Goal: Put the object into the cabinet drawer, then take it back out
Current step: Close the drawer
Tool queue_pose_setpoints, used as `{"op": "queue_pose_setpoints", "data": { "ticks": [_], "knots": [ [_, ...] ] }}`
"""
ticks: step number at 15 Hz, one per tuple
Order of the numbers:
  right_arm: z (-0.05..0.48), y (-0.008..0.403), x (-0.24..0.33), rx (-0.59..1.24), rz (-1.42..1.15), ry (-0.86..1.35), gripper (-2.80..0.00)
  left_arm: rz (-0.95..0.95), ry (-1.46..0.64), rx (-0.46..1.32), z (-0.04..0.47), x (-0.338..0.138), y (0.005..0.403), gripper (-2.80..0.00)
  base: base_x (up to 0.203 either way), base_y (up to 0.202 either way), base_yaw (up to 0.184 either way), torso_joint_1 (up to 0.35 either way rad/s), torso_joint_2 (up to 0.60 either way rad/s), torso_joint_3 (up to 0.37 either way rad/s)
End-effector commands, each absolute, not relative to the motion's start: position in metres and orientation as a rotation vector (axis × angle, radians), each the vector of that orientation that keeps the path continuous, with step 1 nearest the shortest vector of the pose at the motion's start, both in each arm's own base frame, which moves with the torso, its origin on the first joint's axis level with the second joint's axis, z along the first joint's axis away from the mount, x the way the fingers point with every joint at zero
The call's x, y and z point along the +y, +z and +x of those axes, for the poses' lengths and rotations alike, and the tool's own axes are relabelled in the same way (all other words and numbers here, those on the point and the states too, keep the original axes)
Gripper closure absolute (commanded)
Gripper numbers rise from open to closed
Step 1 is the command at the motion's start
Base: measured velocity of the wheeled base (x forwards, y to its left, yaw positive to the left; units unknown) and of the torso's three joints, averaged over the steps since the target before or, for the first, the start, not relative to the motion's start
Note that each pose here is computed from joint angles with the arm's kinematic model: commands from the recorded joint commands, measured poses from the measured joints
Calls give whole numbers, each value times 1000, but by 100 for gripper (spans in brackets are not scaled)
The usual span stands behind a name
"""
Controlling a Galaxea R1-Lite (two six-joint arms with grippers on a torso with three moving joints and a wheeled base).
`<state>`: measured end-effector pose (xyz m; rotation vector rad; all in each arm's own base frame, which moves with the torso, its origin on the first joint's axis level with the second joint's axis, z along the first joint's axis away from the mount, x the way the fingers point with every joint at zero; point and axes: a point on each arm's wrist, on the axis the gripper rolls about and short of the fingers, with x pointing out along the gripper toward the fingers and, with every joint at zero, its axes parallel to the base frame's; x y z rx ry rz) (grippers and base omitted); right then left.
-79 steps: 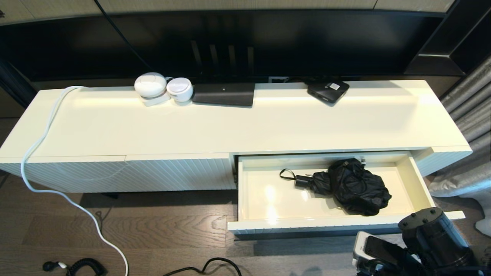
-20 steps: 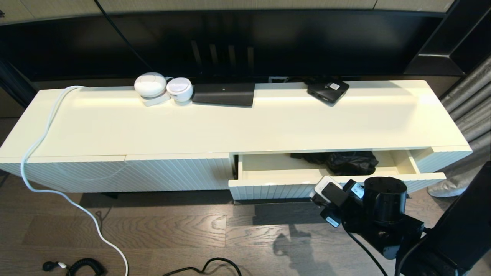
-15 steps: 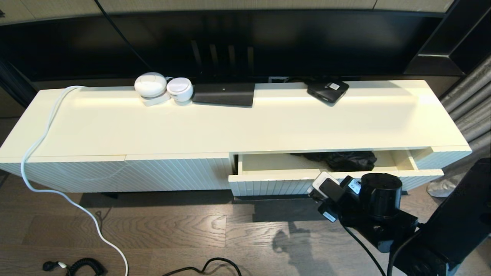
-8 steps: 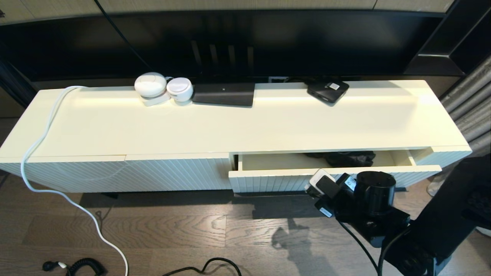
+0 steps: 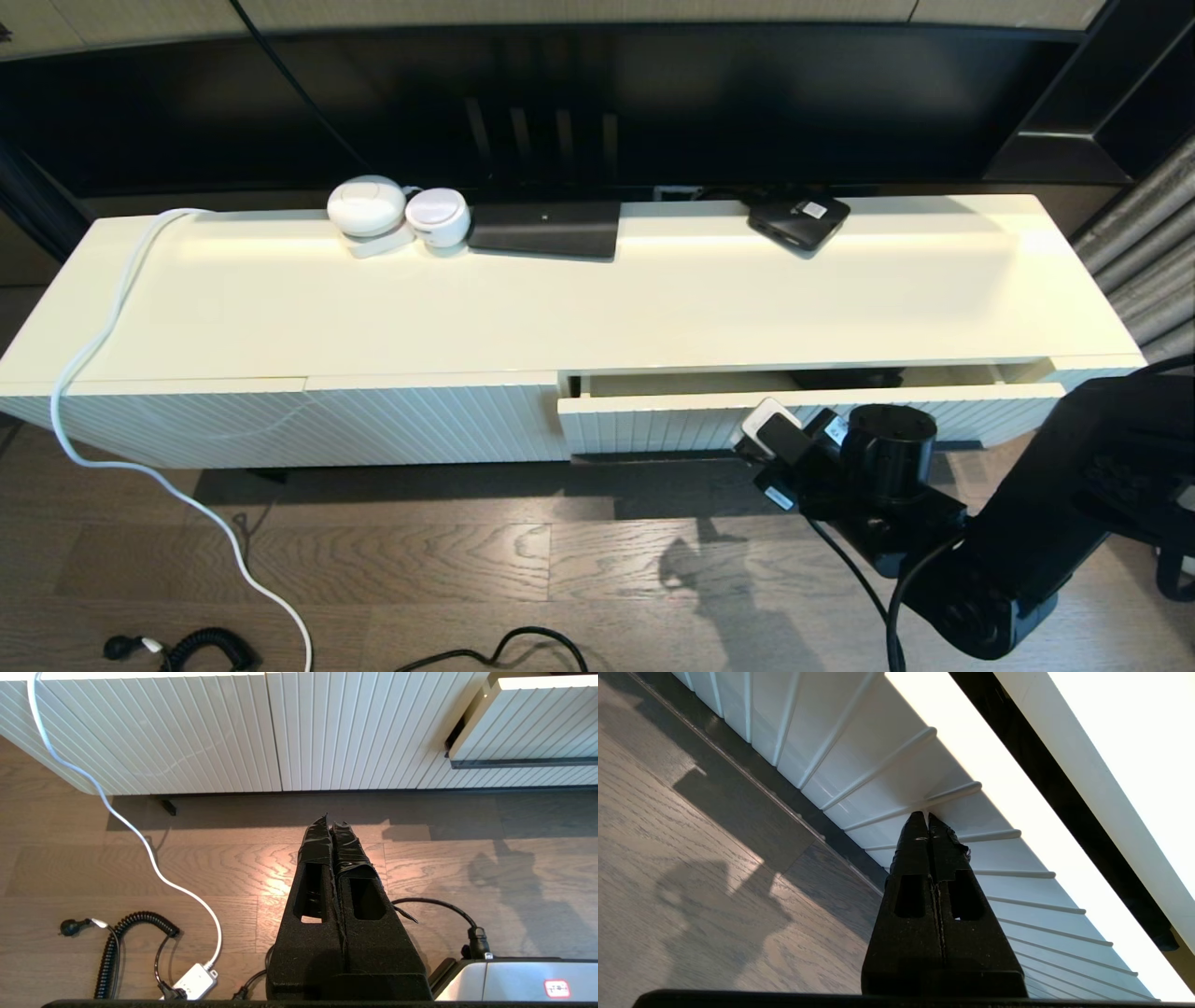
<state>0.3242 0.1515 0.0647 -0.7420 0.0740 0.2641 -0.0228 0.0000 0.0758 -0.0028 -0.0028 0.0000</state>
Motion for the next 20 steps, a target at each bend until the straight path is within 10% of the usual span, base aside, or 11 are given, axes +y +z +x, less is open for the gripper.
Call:
{"op": "queue_pose_setpoints", "data": {
  "ticks": [1, 20],
  "knots": [
    [327, 63, 152, 71, -745, 262, 0, -3, 0, -3, -23, 0, 76, 0, 0, 0, 0, 0, 0, 0],
    [358, 58, 157, 34, -731, 224, 0, -3, 0, -2, -23, 0, 75, 0, 0, 0, 0, 0, 0, 0]
  ]
}}
